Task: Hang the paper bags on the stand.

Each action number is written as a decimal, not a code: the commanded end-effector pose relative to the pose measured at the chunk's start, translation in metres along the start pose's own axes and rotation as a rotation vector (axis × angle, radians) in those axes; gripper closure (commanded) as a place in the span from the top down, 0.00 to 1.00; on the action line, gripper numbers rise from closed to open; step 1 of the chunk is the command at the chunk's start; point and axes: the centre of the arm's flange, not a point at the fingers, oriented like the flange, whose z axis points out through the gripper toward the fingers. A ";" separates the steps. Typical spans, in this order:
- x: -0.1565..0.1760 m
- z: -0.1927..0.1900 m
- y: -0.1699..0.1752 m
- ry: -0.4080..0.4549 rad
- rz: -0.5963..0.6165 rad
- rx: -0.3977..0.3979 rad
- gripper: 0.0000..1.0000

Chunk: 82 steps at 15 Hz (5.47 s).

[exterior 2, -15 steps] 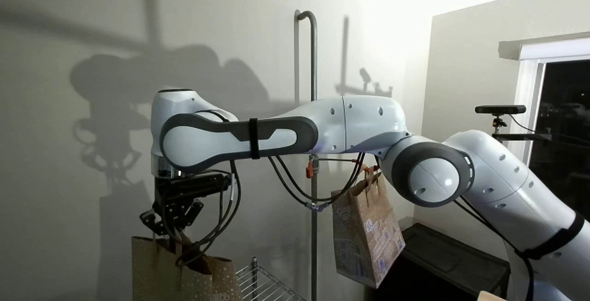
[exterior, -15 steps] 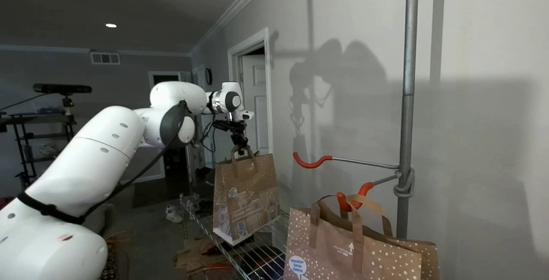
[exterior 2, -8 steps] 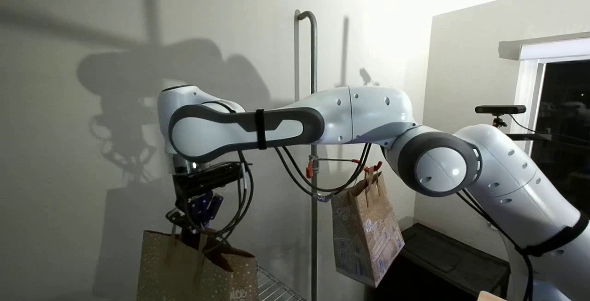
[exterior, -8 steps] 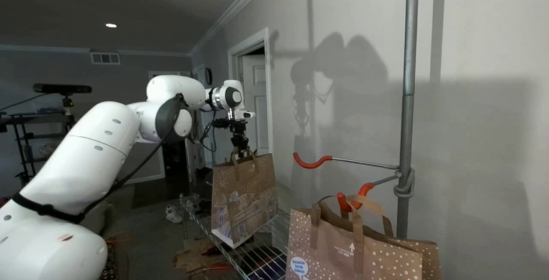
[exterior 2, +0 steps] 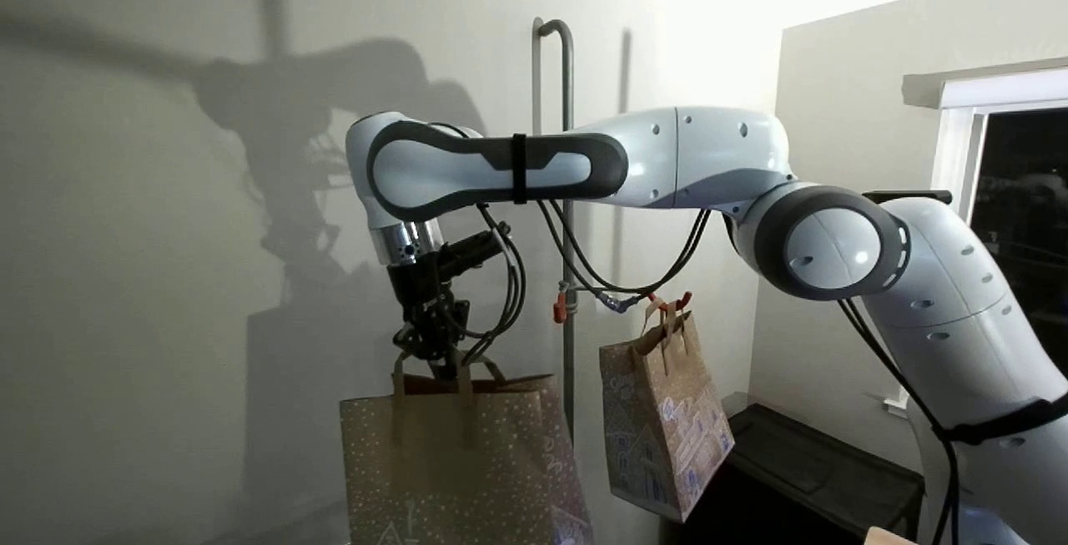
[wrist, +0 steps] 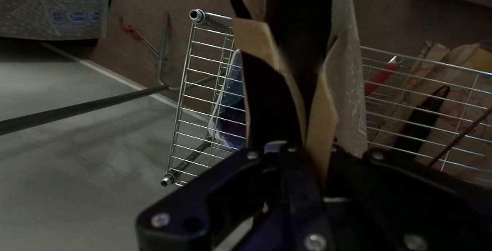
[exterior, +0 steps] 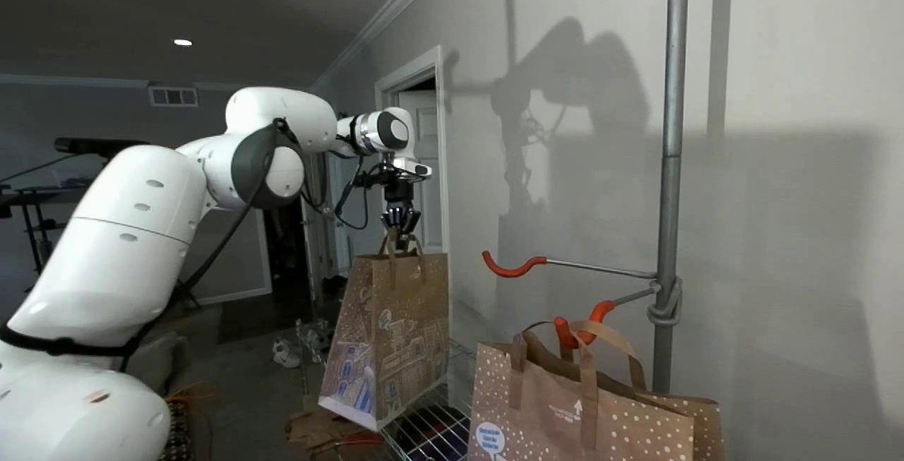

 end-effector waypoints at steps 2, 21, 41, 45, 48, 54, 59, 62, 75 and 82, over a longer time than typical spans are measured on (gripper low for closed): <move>-0.034 0.015 0.059 -0.049 -0.056 -0.019 0.05; -0.085 0.031 0.200 0.045 -0.288 0.052 0.05; -0.083 0.013 0.284 0.189 -0.549 0.091 0.05; -0.070 0.012 0.287 0.183 -0.543 0.097 0.05; -0.059 0.013 0.297 0.181 -0.531 0.106 0.05; -0.054 0.012 0.322 0.165 -0.490 0.082 0.05; -0.047 0.013 0.333 0.152 -0.458 0.040 0.04; -0.039 0.021 0.332 0.131 -0.457 0.028 0.04; -0.030 0.057 0.334 0.038 -0.414 0.023 0.04; -0.035 0.061 0.330 -0.011 -0.414 0.024 0.31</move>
